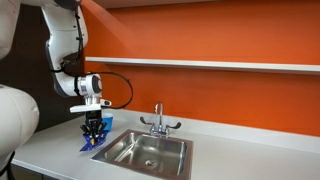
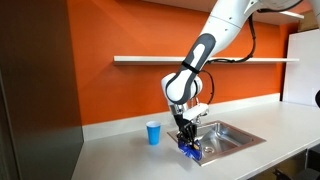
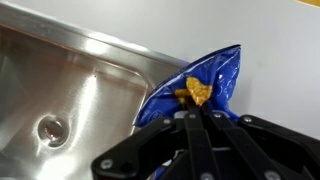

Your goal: Move the Doritos packet from the sink, to the left counter

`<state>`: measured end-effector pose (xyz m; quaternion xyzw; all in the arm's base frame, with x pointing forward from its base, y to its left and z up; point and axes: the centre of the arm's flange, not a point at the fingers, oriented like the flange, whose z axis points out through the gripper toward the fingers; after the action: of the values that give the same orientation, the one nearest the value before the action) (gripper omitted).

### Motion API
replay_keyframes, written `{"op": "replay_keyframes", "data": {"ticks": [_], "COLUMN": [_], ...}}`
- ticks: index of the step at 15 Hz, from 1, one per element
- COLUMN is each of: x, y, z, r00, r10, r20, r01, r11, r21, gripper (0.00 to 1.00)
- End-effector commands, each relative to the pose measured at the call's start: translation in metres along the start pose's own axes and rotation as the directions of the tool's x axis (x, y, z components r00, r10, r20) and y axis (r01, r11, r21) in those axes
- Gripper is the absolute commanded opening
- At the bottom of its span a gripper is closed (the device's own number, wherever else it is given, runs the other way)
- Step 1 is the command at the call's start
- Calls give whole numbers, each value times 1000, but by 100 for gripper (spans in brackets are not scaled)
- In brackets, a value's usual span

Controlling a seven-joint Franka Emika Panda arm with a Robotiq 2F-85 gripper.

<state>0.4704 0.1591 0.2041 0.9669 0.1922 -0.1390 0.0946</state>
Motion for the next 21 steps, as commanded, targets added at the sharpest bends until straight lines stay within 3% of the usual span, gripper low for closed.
{"op": "replay_keyframes", "data": {"ticks": [1, 15, 16, 17, 21], "x": [5, 36, 37, 39, 42], "y": [-15, -35, -35, -34, -32], "z": [-5, 13, 14, 14, 15], "r00": [998, 987, 987, 987, 988], "r10": [-70, -158, -158, -157, -153], "r20": [1, 29, 29, 29, 26], "r01": [70, 158, 158, 157, 152], "r11": [998, 987, 987, 988, 988], "r21": [-11, 11, 11, 12, 15], "gripper": [1, 1, 20, 31, 60]}}
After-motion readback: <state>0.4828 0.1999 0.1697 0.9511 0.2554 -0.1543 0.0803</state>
